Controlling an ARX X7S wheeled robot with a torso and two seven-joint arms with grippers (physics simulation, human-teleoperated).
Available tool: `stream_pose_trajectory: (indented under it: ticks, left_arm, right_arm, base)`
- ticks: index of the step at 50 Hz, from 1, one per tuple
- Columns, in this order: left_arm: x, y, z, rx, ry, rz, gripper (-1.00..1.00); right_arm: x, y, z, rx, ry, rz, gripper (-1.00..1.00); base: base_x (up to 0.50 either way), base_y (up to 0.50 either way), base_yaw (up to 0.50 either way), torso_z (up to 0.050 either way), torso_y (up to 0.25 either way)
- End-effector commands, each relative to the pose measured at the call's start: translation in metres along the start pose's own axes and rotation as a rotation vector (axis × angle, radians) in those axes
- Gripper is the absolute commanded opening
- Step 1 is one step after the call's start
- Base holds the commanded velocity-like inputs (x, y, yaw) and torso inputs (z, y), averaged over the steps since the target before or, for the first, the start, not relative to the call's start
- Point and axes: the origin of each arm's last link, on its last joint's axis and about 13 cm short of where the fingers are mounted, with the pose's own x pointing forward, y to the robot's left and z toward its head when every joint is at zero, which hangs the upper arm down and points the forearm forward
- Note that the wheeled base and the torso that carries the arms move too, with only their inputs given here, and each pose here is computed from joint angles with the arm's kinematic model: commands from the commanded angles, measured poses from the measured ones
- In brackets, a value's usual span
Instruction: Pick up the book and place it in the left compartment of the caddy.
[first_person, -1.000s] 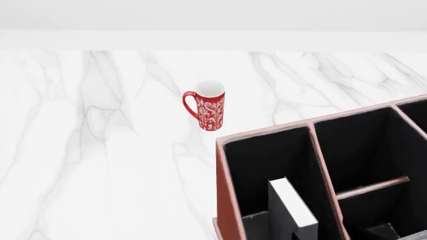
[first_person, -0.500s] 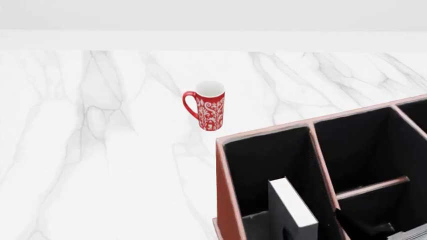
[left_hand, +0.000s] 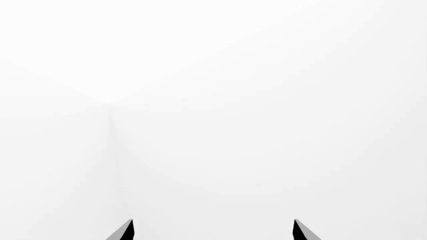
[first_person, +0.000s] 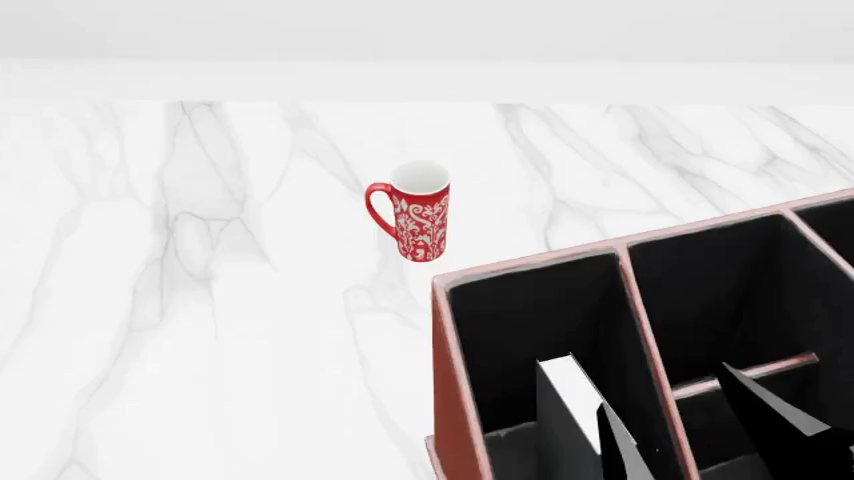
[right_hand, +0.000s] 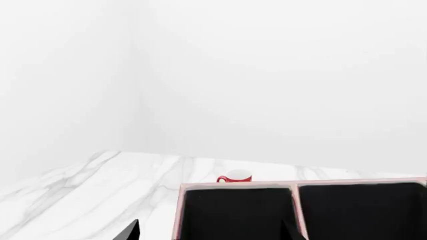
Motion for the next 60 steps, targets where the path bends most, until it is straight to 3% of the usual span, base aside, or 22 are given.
stream_pose_trajectory:
  ticks: [1, 17, 33, 38, 60]
  left_arm:
    - [0.0, 0.0, 0.0, 0.0, -0.001, 0.001, 1.0]
    - [0.0, 0.0, 0.0, -0.004, 0.0, 0.001, 1.0]
    - [-0.001, 0.0, 0.0, -0.001, -0.004, 0.003, 1.0]
    - [-0.001, 0.0, 0.0, 0.0, -0.004, 0.001, 1.0]
    - [0.001, 0.0, 0.0, -0.001, 0.001, -0.001, 1.0]
  right_arm:
    - [-0.005, 0.01, 0.024, 0.007, -0.104, 0.028, 1.0]
    - [-0.011, 0.024, 0.064, 0.022, -0.302, 0.013, 1.0]
    - [-0.015, 0.053, 0.104, 0.029, -0.471, 0.097, 1.0]
    - [-0.014, 0.065, 0.12, 0.066, -0.54, 0.141, 1.0]
    - [-0.029, 0.099, 0.134, 0.067, -0.652, 0.303, 1.0]
  base:
    - [0.0, 0.0, 0.0, 0.0, 0.0]
    - [0.0, 0.0, 0.0, 0.0, 0.0]
    - [0.0, 0.0, 0.0, 0.0, 0.0]
    - [0.0, 0.0, 0.0, 0.0, 0.0]
    - [0.0, 0.0, 0.0, 0.0, 0.0]
